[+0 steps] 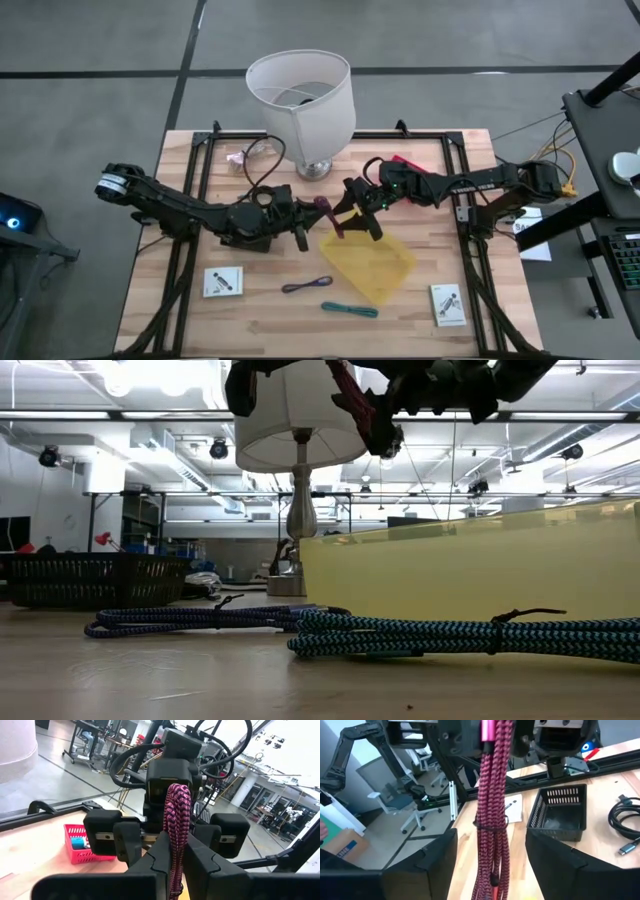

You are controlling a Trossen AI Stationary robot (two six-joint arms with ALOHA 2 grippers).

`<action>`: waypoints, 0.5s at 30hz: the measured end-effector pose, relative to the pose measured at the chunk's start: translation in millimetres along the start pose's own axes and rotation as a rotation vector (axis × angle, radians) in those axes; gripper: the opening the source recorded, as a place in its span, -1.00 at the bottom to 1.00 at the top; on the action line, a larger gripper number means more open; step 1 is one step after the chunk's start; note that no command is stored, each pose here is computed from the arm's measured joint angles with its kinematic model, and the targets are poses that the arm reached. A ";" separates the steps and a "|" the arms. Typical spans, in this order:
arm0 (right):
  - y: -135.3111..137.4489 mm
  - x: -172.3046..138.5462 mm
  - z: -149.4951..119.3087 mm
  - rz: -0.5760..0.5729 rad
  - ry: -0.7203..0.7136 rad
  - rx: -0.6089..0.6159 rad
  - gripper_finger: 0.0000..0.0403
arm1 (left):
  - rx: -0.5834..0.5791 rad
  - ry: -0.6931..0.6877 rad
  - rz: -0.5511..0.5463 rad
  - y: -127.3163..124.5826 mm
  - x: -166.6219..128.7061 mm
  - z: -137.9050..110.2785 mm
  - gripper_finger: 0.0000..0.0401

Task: Pick and place items into bin
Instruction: Put the pink charger cable into the yellow bin

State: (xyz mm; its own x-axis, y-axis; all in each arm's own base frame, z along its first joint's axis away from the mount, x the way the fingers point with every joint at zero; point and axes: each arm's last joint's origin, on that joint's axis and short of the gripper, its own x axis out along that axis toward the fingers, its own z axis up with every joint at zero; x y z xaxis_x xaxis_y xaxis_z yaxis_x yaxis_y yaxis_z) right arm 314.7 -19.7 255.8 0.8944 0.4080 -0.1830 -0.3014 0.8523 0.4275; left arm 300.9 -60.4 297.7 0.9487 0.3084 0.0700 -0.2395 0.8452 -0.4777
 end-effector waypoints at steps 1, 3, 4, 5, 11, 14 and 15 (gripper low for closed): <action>-0.1 0.1 -0.4 -0.001 0.003 0.001 0.06 | -0.001 -0.002 -0.001 -0.2 0.0 0.2 -0.94; -0.7 0.1 -1.7 -0.005 0.015 0.009 0.02 | -0.002 -0.003 -0.001 -0.1 0.0 0.3 -0.94; -1.1 0.3 -2.6 -0.008 0.022 0.013 0.00 | -0.002 -0.002 -0.001 -0.1 0.0 0.2 -0.94; -1.5 0.4 -3.5 -0.012 0.029 0.018 -0.03 | -0.003 -0.002 -0.001 -0.1 0.0 0.2 -0.94; -3.7 0.0 -9.9 -0.034 0.088 0.056 -0.27 | -0.004 -0.002 -0.001 -0.2 0.0 0.2 -0.94; -2.9 0.2 -9.2 -0.030 0.083 0.055 -0.42 | -0.004 -0.003 0.001 0.0 0.1 0.3 -0.94; -1.9 0.7 -9.2 -0.027 0.084 0.053 -0.48 | -0.003 -0.003 0.001 0.0 0.1 0.3 -0.94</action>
State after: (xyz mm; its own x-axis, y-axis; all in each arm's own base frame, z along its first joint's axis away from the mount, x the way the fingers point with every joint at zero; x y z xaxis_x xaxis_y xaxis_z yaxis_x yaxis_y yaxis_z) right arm 312.9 -18.0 246.7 0.8707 0.4128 -0.2675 -0.2572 0.8457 0.4676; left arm 300.9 -60.2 298.0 0.9476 0.3110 0.0723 -0.2401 0.8434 -0.4807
